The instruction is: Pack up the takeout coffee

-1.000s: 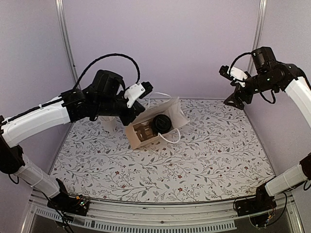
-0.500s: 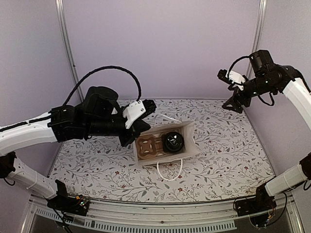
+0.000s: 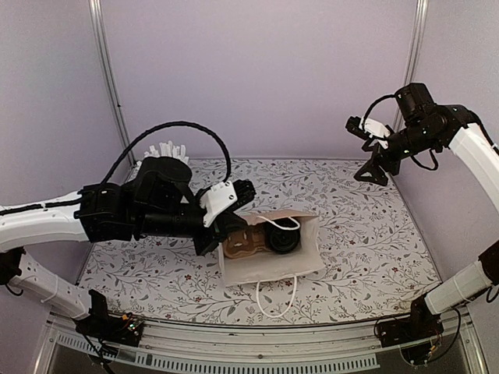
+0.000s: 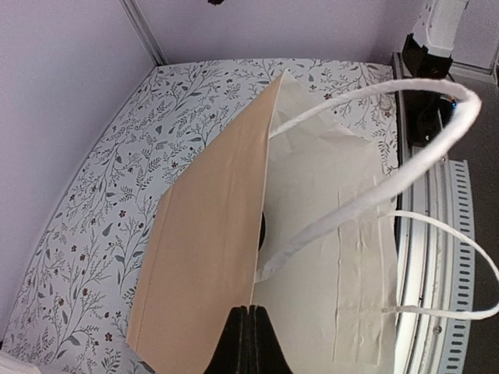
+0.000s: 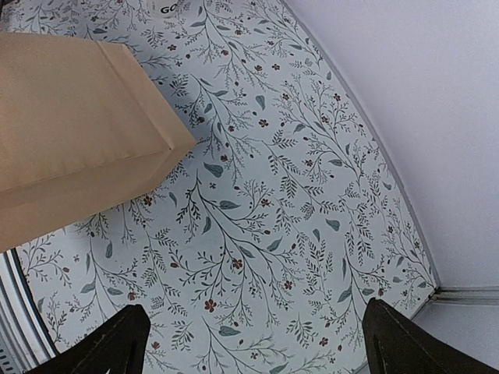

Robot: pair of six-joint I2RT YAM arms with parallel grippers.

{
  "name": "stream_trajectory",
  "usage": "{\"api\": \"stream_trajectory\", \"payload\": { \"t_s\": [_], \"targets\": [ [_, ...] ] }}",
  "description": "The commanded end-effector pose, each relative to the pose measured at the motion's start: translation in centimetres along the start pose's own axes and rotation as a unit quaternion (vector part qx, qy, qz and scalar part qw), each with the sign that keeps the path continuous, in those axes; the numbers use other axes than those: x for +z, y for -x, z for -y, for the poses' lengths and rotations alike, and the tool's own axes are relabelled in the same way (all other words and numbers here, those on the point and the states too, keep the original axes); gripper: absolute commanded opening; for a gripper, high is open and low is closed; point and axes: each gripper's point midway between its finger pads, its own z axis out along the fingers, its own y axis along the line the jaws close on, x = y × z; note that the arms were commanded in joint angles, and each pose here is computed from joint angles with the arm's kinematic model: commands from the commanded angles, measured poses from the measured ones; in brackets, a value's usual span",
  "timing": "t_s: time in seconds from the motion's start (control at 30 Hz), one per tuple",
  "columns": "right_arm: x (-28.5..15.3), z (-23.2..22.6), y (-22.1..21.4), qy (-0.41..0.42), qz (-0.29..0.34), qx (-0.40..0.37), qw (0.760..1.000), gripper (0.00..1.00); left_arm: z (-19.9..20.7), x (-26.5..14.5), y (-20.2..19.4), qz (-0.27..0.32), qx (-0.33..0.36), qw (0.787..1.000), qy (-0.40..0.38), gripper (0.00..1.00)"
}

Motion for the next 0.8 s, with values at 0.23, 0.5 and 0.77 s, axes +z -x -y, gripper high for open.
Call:
{"api": "stream_trajectory", "payload": {
  "t_s": [0.23,0.5,0.77],
  "targets": [
    [0.2,0.0,0.3,0.018,0.002,0.001,1.0,0.99,1.6,-0.9,0.2,0.031,-0.022,0.999,0.003,0.0],
    [0.3,0.2,0.6,0.02,0.004,-0.001,1.0,0.99,-4.2,0.9,0.7,0.009,-0.018,0.996,0.092,0.0],
    [0.0,-0.3,0.2,0.02,0.002,-0.001,1.0,0.99,-12.2,3.3,-0.3,-0.02,-0.044,0.985,0.165,0.25]
  ]
}}
